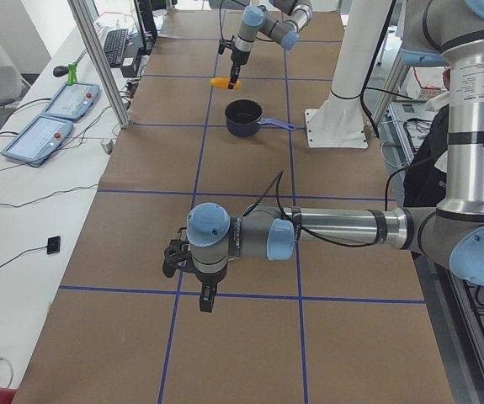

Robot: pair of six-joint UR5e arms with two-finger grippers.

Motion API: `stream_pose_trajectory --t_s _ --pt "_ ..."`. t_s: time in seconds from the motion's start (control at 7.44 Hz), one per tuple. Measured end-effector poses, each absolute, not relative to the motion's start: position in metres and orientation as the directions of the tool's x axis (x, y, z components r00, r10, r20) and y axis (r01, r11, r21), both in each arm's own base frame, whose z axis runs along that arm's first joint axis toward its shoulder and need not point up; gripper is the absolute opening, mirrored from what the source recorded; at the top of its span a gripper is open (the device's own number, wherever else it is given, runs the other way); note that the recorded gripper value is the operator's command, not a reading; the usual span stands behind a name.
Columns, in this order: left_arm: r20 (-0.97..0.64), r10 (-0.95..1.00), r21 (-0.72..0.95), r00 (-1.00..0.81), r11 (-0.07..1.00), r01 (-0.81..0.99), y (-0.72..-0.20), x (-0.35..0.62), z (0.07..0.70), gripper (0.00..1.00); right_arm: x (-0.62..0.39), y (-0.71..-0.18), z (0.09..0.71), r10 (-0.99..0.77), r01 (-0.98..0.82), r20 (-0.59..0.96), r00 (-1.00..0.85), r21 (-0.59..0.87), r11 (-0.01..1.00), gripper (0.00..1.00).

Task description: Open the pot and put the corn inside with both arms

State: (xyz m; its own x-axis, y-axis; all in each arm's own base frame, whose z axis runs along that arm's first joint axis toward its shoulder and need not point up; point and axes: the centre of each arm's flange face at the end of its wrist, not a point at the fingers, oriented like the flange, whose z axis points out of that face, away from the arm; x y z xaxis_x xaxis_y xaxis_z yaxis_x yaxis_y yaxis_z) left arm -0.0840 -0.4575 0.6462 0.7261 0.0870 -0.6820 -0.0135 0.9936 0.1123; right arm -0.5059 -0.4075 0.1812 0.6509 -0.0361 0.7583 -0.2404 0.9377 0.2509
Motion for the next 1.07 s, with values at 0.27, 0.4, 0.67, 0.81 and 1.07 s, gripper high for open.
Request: stream_pose_trajectory --t_s 0.27,0.4,0.67,0.81,1.07 --pt "-0.683 0.087 0.113 0.725 0.994 -0.012 -0.458 -0.084 0.646 0.99 -0.558 -0.377 0.168 -0.04 -0.234 0.748 0.663 0.258 0.938 1.0" --pt "-0.684 0.087 0.113 0.725 0.994 -0.012 -0.458 -0.084 0.645 0.99 -0.568 -0.37 0.165 -0.03 -0.244 0.749 0.662 0.253 0.936 1.0" --pt "-0.683 0.088 0.114 0.725 0.993 -0.013 -0.458 -0.084 0.645 0.99 -0.561 -0.381 0.161 -0.021 -0.264 0.752 0.659 0.257 0.93 1.0" --pt "-0.683 0.089 0.114 0.725 0.993 -0.014 -0.458 -0.084 0.646 0.99 -0.538 -0.409 0.16 -0.02 -0.267 0.753 0.657 0.259 0.928 1.0" --pt "-0.684 0.083 0.103 0.725 0.995 -0.017 -0.456 -0.083 0.655 0.99 -0.447 -0.504 0.172 -0.052 -0.221 0.744 0.666 0.263 0.939 1.0"
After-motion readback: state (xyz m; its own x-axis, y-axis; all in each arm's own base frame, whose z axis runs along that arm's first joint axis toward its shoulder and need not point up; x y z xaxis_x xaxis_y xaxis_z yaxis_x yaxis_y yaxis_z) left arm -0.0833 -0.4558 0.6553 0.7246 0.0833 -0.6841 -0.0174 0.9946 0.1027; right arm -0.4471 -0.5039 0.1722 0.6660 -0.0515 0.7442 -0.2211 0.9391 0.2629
